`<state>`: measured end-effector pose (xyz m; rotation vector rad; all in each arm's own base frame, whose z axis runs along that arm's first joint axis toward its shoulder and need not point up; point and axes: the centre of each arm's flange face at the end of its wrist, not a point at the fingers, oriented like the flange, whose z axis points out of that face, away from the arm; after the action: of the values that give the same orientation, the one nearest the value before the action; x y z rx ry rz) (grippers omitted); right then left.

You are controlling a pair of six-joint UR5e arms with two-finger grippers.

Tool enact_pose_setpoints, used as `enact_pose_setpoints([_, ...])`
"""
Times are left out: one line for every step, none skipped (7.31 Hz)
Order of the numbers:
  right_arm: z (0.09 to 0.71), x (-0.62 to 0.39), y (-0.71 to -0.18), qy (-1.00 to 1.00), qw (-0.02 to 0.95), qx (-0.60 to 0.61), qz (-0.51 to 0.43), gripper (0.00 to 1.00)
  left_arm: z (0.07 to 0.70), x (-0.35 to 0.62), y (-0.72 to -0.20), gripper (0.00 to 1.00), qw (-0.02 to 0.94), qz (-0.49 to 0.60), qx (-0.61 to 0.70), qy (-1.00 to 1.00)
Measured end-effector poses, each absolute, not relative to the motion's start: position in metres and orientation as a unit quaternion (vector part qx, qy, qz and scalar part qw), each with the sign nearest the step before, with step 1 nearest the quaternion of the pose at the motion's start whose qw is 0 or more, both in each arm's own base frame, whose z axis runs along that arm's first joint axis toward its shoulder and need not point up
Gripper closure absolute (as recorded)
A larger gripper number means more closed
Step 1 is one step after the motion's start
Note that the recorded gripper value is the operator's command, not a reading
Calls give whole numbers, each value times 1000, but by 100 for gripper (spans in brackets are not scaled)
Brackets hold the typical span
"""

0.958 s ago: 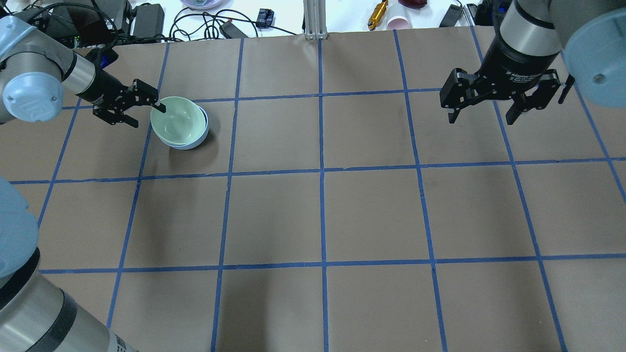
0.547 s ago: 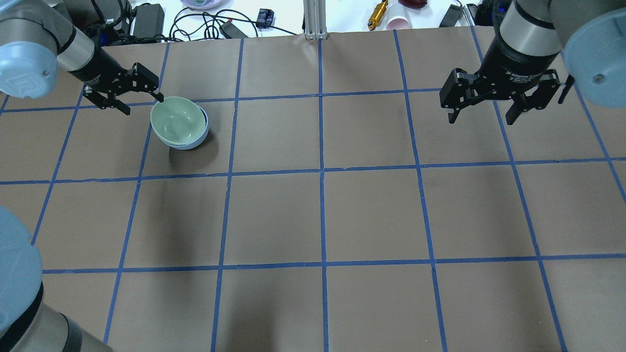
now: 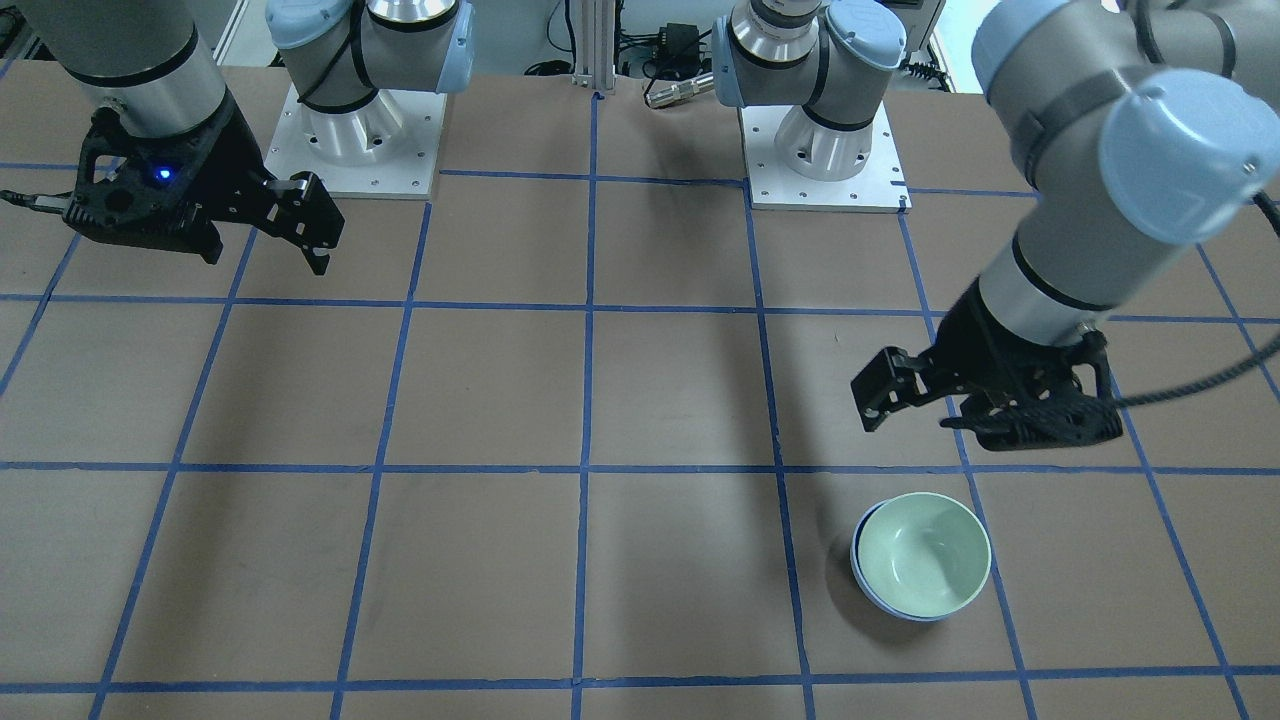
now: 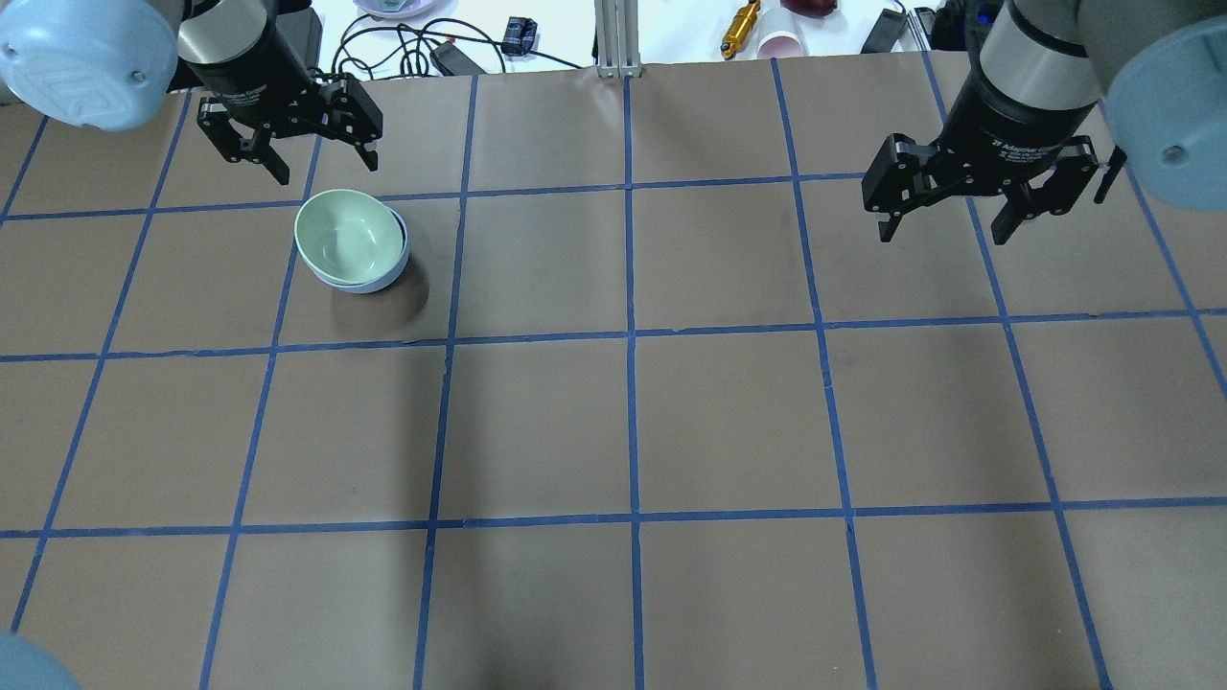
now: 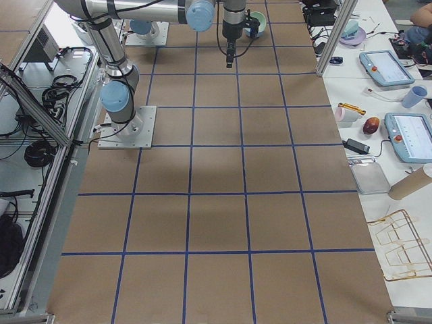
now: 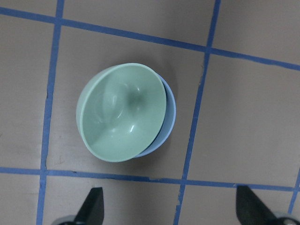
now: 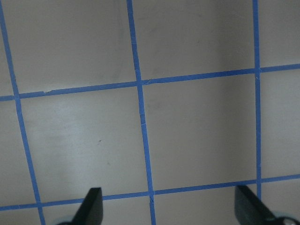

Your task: Stack green bowl on blue bowl

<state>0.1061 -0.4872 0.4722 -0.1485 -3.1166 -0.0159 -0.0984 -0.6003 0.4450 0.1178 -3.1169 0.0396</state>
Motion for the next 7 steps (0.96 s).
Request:
enact_pose_setpoints([472, 106, -487, -999, 11, -48, -5, 0, 466, -123, -578, 0, 3, 12, 29, -1000])
enact_pose_setpoints([472, 106, -487, -999, 11, -48, -5, 0, 486, -140, -555, 0, 1, 13, 22, -1000])
enact_pose_setpoints([472, 106, -487, -999, 11, -48, -5, 0, 499, -150, -533, 0, 0, 13, 16, -1000])
enact_pose_setpoints([472, 106, -487, -999, 11, -48, -5, 0, 504, -153, -512, 0, 0, 13, 12, -1000])
enact_pose_setpoints([472, 106, -487, -999, 11, -48, -5, 0, 506, -154, -493, 0, 1, 14, 6, -1000])
enact_pose_setpoints([472, 106, -487, -999, 11, -48, -5, 0, 506, -153, -481, 0, 0, 17, -1, -1000])
enact_pose_setpoints([472, 106, -487, -999, 11, -48, -5, 0, 509, -150, -476, 0, 0, 21, -5, -1000])
